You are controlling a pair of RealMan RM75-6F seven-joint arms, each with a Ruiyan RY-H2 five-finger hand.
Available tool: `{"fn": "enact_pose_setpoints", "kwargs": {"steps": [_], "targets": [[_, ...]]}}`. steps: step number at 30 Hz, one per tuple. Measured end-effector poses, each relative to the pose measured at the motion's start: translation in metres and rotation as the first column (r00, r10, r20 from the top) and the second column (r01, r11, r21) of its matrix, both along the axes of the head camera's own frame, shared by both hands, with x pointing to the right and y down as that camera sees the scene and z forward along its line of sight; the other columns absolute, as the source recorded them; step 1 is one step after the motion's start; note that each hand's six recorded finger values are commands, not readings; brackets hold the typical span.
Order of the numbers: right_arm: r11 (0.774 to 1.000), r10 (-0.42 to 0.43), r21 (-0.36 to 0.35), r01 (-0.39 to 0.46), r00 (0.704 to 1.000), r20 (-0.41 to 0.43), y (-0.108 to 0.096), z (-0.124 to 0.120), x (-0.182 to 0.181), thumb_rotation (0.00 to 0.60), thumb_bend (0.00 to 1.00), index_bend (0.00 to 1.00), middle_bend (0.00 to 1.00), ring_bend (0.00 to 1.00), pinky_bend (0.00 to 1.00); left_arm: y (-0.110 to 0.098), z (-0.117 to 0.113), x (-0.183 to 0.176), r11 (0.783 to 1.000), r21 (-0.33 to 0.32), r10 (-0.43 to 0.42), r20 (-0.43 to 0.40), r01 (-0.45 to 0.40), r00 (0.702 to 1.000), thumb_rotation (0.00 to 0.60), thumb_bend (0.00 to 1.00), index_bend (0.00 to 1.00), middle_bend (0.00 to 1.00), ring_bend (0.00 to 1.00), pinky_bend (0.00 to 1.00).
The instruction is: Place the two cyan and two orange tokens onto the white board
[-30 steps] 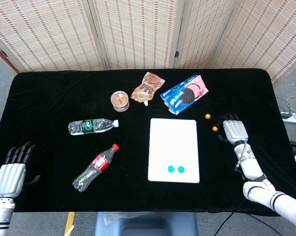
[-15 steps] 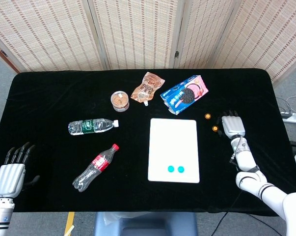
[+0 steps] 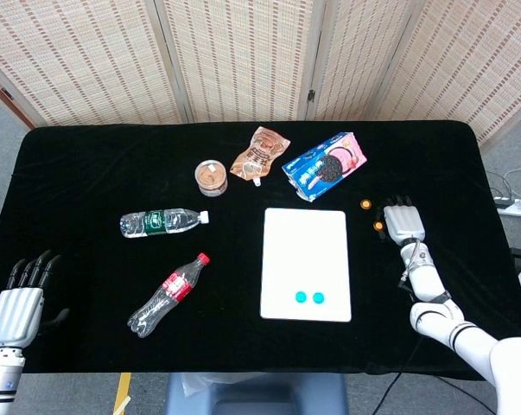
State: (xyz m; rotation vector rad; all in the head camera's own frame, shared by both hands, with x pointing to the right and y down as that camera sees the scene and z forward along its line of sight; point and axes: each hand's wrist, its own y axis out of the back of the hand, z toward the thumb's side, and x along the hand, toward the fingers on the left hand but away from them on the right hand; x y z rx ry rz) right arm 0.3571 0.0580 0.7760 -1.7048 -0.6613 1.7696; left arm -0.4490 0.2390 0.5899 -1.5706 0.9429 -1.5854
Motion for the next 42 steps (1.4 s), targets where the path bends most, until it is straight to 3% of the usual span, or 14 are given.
{"fn": "enact_pose_setpoints", "kwargs": {"steps": [10, 20, 26, 30, 36, 42], "targets": [[1.000, -0.021, 0.013, 0.021, 1.000, -0.004, 0.000, 0.002, -0.007, 0.600, 0.46, 0.48, 0.23, 0.07, 0.00, 0.001, 0.001, -0.001, 1.000, -0.002, -0.001, -0.001, 0.001, 1.000, 0.600, 0.25, 0.08, 0.06, 0.12, 0.00], [0.993, -0.110, 0.058, 0.104, 0.990, 0.094, 0.005, -0.023, -0.037, 0.600, 0.46, 0.50, 0.24, 0.08, 0.00, 0.000, 0.001, -0.002, 1.000, 0.001, -0.005, -0.002, 0.005, 1.000, 0.600, 0.25, 0.08, 0.06, 0.12, 0.00], [0.976, -0.217, 0.062, 0.208, 0.952, 0.217, 0.023, -0.048, -0.082, 0.600, 0.46, 0.50, 0.24, 0.08, 0.00, 0.000, -0.001, -0.001, 1.000, 0.005, -0.005, -0.005, 0.005, 1.000, 0.600, 0.25, 0.08, 0.06, 0.12, 0.00], [0.950, -0.310, 0.064, 0.304, 0.911, 0.273, 0.040, -0.060, -0.116, 0.600, 0.46, 0.50, 0.24, 0.08, 0.00, 0.002, -0.001, -0.004, 1.000, 0.003, -0.011, -0.002, 0.011, 1.000, 0.600, 0.25, 0.08, 0.06, 0.12, 0.00], [0.909, -0.413, 0.064, 0.413, 0.862, 0.294, 0.055, -0.064, -0.149, 0.600, 0.46, 0.50, 0.24, 0.08, 0.00, 0.004, -0.001, -0.006, 1.000, 0.002, -0.017, -0.002, 0.017, 1.000, 0.600, 0.25, 0.08, 0.06, 0.12, 0.00], [0.882, -0.460, 0.044, 0.469, 0.836, 0.299, 0.069, -0.059, -0.164, 0.600, 0.46, 0.50, 0.23, 0.08, 0.00, 0.005, 0.000, -0.008, 1.000, 0.002, -0.022, -0.004, 0.022, 1.000, 0.600, 0.25, 0.08, 0.06, 0.12, 0.00]]}}
